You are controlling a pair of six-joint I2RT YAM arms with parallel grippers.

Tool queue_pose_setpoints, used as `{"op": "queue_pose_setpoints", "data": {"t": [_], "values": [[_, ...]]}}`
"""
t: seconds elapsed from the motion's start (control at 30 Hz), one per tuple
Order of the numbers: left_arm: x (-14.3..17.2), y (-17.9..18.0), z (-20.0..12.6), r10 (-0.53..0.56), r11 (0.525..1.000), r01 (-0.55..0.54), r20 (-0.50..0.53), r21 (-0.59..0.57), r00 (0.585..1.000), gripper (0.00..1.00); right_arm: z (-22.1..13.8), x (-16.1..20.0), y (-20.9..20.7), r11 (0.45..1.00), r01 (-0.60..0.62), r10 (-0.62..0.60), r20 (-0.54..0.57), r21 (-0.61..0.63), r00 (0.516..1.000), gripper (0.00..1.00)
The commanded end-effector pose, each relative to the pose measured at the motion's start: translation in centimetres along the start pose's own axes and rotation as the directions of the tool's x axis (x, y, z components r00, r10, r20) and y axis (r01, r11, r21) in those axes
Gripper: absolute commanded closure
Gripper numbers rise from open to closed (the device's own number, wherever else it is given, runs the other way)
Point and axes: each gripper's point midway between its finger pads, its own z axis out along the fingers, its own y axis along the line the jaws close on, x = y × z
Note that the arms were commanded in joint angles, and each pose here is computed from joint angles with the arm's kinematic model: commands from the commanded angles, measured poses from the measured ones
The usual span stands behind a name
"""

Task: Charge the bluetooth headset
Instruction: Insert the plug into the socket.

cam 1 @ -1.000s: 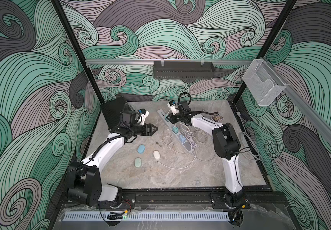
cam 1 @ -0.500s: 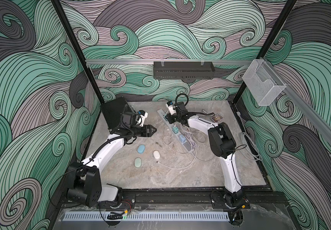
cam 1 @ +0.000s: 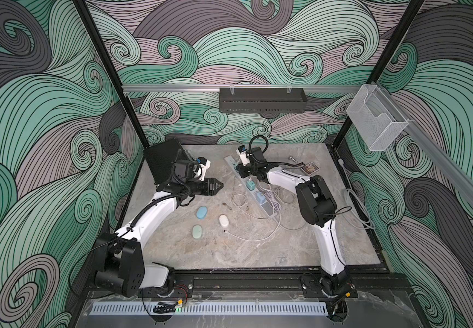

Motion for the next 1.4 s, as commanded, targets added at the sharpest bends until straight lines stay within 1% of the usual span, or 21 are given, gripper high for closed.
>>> {"op": "queue_pose_setpoints", "data": {"t": [0.0,0.13,0.23,0.4,0.57,0.67,0.8,0.93,1.07,1.17,1.37], "values": [[-0.5,-0.4,-0.8,0.017,1.000,-0.017,0.015,-0.003,1.000,0.35,-0.5,4.5,-0.4,0.999,0.001,0.005,-0.167,0.037,0.986,0.98],[-0.7,-0.4,-0.9,0.019,1.000,-0.019,0.018,-0.003,1.000,0.35,-0.5,6.3,-0.2,1.000,0.015,-0.009,-0.277,0.020,0.961,1.00],[-0.7,-0.3,-1.0,0.010,1.000,-0.010,0.021,-0.002,1.000,0.36,-0.4,6.9,-0.1,1.000,0.018,-0.013,-0.327,0.013,0.945,1.00],[-0.7,-0.2,-0.9,0.006,1.000,-0.006,0.020,-0.001,1.000,0.36,0.0,6.1,0.0,0.999,0.035,-0.034,-0.350,-0.004,0.936,1.00],[-0.8,-0.2,-0.9,-0.001,1.000,0.001,0.018,0.006,1.000,0.35,0.5,4.6,0.2,0.999,0.046,-0.049,-0.341,-0.016,0.939,1.00],[-0.8,-0.2,-0.9,-0.004,1.000,0.004,0.018,0.008,1.000,0.36,0.7,4.8,0.3,0.999,0.053,-0.053,-0.386,-0.010,0.921,1.00],[-0.7,0.0,-0.8,-0.006,1.000,0.006,0.012,0.008,1.000,0.36,0.6,5.7,0.8,0.996,0.090,-0.090,-0.427,-0.019,0.900,1.00],[-0.7,0.0,-0.8,-0.011,1.000,0.011,0.011,0.012,1.000,0.35,0.6,8.1,0.7,0.995,0.097,-0.095,-0.495,-0.021,0.864,1.00],[-0.7,0.2,-0.6,-0.020,1.000,0.020,0.006,0.009,1.000,0.35,1.0,9.9,0.3,0.991,0.131,-0.115,-0.543,-0.009,0.832,1.00],[-0.6,0.4,-0.3,-0.027,1.000,0.027,-0.001,0.010,1.000,0.35,1.5,10.5,0.3,0.993,0.121,-0.108,-0.569,-0.015,0.815,1.00],[-0.4,1.0,0.0,-0.039,0.999,0.039,-0.016,0.000,0.999,0.36,2.0,12.6,0.3,0.991,0.127,-0.117,-0.643,-0.031,0.757,1.00]]}}
